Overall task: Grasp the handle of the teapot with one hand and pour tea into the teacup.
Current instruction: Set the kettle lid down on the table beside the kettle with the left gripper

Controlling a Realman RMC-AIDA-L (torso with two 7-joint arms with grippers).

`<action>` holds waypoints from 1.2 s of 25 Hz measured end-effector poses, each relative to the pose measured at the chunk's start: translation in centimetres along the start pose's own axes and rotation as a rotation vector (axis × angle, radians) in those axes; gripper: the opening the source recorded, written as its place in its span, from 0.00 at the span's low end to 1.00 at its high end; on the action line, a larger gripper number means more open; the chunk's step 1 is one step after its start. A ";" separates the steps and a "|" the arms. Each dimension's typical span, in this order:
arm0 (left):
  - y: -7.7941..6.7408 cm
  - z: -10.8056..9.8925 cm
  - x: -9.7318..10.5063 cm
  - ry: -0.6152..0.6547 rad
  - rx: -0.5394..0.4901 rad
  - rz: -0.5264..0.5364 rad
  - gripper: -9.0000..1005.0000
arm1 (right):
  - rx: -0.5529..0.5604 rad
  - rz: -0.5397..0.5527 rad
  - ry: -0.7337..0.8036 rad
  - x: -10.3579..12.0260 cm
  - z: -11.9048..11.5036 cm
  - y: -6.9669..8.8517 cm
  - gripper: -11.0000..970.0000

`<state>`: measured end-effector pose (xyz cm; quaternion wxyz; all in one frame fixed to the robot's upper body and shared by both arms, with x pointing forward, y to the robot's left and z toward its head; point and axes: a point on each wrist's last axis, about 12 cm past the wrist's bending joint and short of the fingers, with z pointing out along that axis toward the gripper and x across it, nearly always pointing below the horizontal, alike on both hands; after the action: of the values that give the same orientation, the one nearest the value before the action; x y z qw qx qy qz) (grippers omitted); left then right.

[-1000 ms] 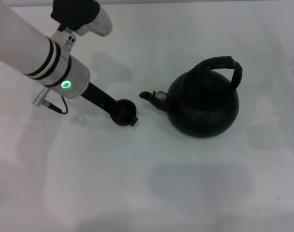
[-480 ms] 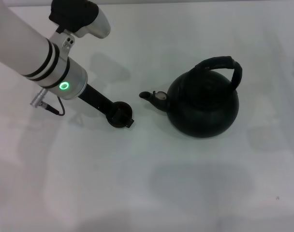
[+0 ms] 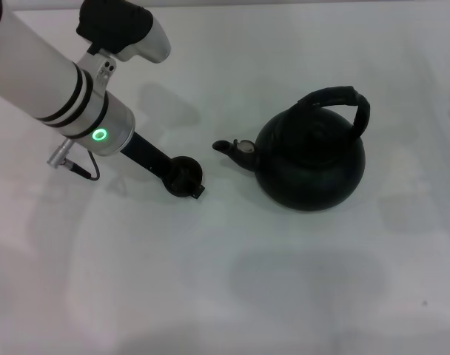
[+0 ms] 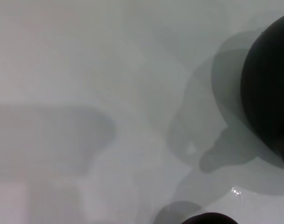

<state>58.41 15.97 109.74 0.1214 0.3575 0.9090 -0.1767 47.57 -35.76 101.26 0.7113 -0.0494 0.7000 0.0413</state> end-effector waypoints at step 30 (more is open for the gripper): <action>-0.7 -2.1 1.7 -0.018 0.024 0.003 0.84 | 0.008 -0.009 0.002 0.0 -0.2 -0.2 0.90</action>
<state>56.45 17.37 111.20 0.1258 0.3585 0.9051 -0.1906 47.38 -36.03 101.24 0.7109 -0.0500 0.7006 0.0353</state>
